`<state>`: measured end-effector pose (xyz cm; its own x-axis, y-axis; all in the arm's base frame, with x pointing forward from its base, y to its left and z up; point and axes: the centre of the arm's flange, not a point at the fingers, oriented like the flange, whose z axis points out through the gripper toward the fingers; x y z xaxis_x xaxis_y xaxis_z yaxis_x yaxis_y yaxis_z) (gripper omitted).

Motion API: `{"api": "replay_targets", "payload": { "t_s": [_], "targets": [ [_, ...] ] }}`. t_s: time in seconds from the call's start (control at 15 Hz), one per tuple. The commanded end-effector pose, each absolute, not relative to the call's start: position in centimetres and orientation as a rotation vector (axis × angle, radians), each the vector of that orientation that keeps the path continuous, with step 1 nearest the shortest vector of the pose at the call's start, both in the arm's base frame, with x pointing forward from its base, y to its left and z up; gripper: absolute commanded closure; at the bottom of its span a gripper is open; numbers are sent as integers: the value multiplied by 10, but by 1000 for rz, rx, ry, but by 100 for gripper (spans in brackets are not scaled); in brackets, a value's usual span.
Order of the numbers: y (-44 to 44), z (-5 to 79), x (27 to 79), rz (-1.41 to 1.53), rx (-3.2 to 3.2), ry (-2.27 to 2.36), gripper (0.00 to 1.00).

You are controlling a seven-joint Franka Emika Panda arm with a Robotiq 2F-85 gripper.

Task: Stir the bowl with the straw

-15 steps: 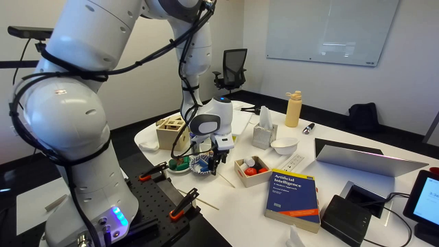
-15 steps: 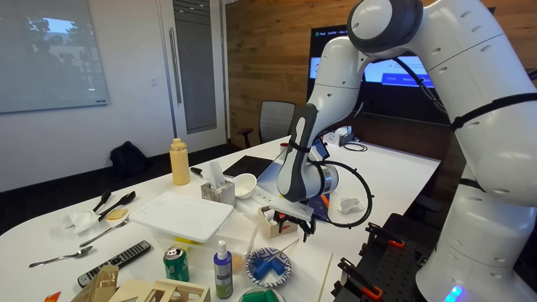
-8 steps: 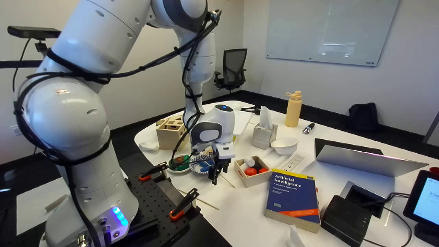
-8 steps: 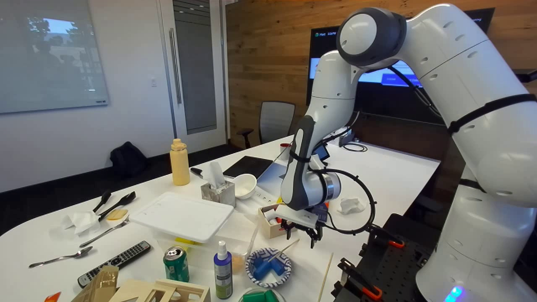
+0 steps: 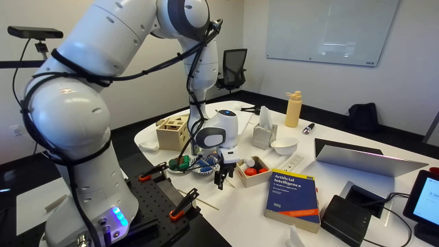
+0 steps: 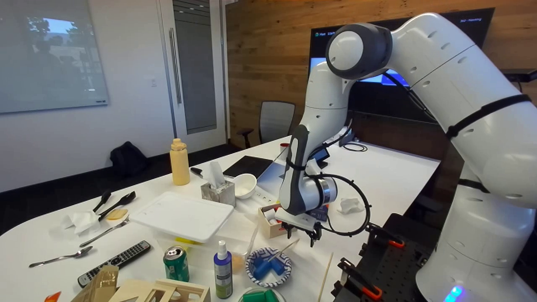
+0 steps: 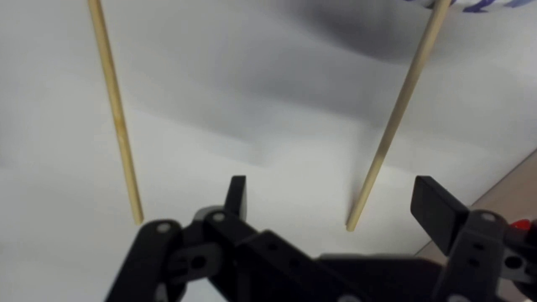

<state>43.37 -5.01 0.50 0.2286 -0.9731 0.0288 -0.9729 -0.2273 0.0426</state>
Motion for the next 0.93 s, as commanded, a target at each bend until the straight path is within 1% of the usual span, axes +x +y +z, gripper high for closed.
{"api": "replay_targets", "payload": {
  "t_s": [0.0, 0.2, 0.27, 0.33, 0.4, 0.6, 0.73, 0.8, 0.87],
  "targets": [
    [-46, -3, 441, 46, 2387, -1951, 0],
    [-45, -8, 442, 47, 2371, -1951, 0],
    [-44, -10, 443, 47, 2374, -1947, 25],
    [-43, -11, 443, 49, 2373, -1942, 28],
    [-43, -10, 443, 55, 2372, -1936, 34],
    [-44, -8, 443, 75, 2370, -1923, 59],
    [-42, -6, 445, 91, 2369, -1930, 73],
    [-41, -6, 446, 95, 2371, -1928, 81],
    [-41, -6, 446, 98, 2372, -1924, 88]
  ]
}}
